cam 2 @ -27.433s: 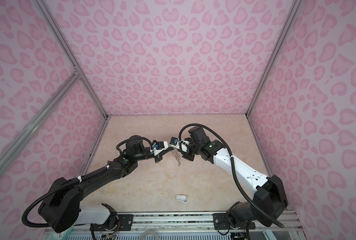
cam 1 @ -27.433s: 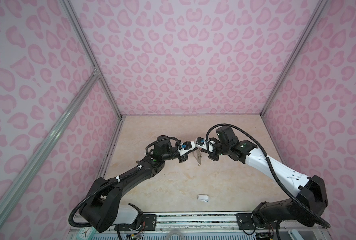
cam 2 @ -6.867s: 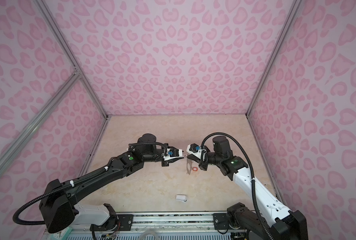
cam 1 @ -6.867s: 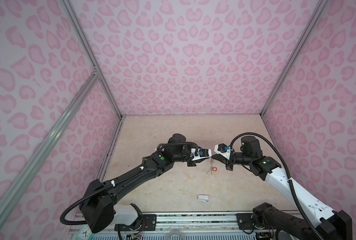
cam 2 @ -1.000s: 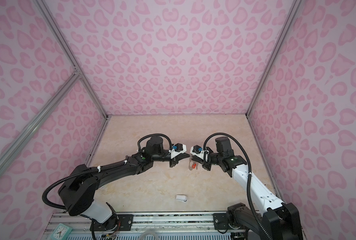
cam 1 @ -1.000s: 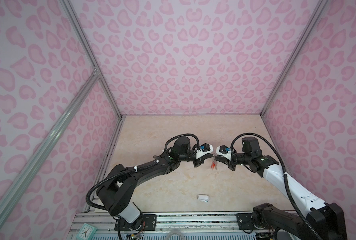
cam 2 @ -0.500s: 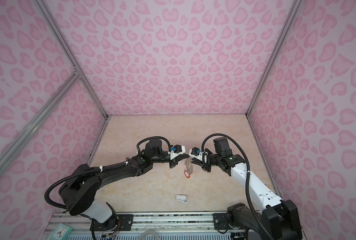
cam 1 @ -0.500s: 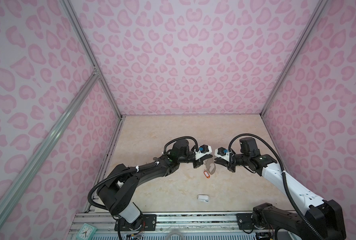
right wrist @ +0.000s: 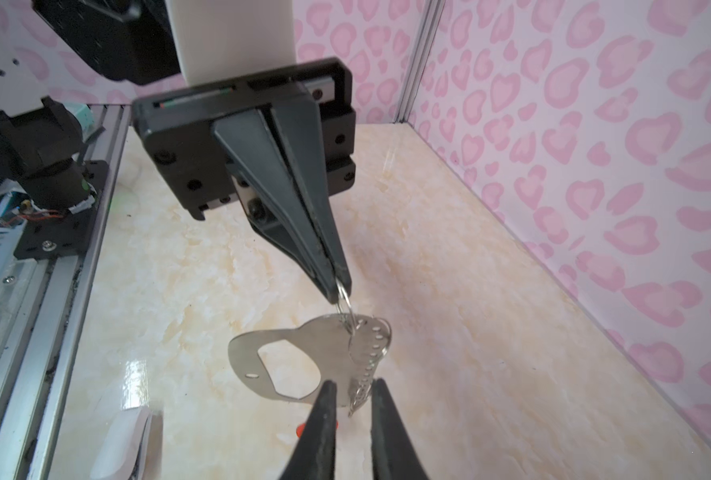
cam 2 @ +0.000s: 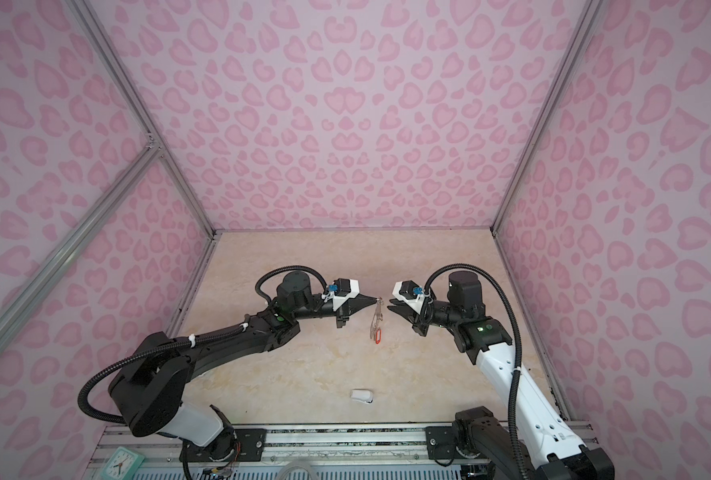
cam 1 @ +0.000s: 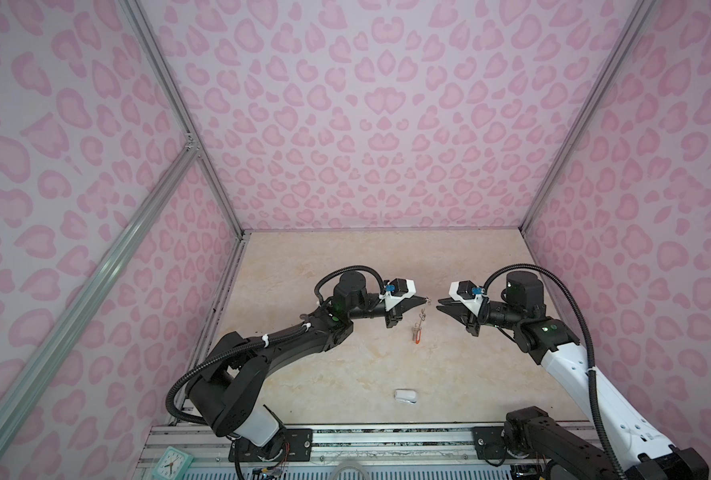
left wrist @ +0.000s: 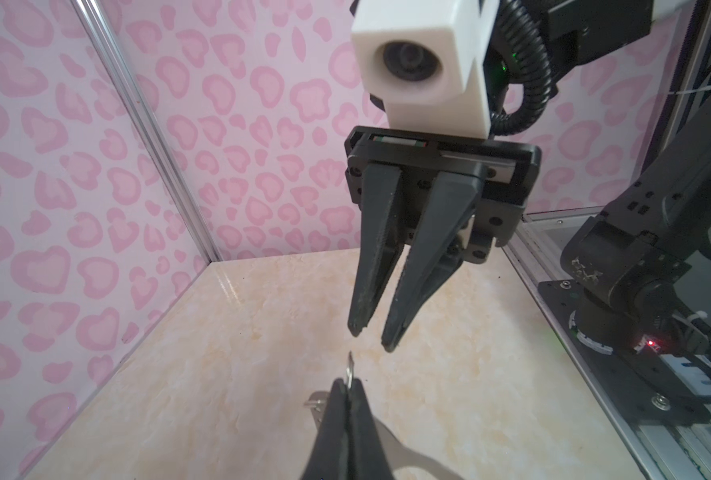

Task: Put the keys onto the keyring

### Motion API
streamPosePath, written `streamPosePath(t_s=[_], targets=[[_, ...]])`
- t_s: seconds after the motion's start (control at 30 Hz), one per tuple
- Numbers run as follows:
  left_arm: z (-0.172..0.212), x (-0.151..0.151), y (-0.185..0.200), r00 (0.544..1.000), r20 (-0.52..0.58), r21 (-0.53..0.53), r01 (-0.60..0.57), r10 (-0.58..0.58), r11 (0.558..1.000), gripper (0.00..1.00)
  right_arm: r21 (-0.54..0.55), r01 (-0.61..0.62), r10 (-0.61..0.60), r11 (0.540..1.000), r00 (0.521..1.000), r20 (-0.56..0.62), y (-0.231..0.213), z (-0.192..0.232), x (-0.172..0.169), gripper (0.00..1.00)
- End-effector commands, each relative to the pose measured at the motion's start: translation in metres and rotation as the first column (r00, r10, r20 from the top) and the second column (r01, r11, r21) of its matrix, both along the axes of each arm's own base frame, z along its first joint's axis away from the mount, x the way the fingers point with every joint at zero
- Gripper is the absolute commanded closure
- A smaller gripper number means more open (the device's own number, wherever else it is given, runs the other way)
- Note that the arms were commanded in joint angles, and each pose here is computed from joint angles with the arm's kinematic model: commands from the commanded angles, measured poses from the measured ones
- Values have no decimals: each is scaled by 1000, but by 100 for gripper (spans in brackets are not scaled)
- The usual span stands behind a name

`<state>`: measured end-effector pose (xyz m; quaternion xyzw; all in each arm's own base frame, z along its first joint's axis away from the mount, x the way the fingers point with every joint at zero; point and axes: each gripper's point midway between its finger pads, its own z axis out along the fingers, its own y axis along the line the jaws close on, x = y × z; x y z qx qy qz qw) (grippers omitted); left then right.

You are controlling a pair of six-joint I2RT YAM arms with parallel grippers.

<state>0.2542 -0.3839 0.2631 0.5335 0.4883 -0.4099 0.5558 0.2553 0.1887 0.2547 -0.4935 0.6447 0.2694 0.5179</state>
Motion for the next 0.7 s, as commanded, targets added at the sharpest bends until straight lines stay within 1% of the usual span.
streamPosePath(t_s=[0.0, 0.27, 0.67], targets=[[33, -7, 1, 998, 53, -92, 39, -35, 995, 97, 101, -49, 47, 994, 999, 27, 8, 28, -4, 83], [48, -16, 5, 996, 66, -130, 69, -61, 989, 97, 133, -50, 47, 990, 999, 24, 8, 34, -8, 84], [53, -23, 5, 993, 69, -142, 100, -91, 985, 97, 157, -106, 105, 982, 994, 18, 19, 38, -18, 83]])
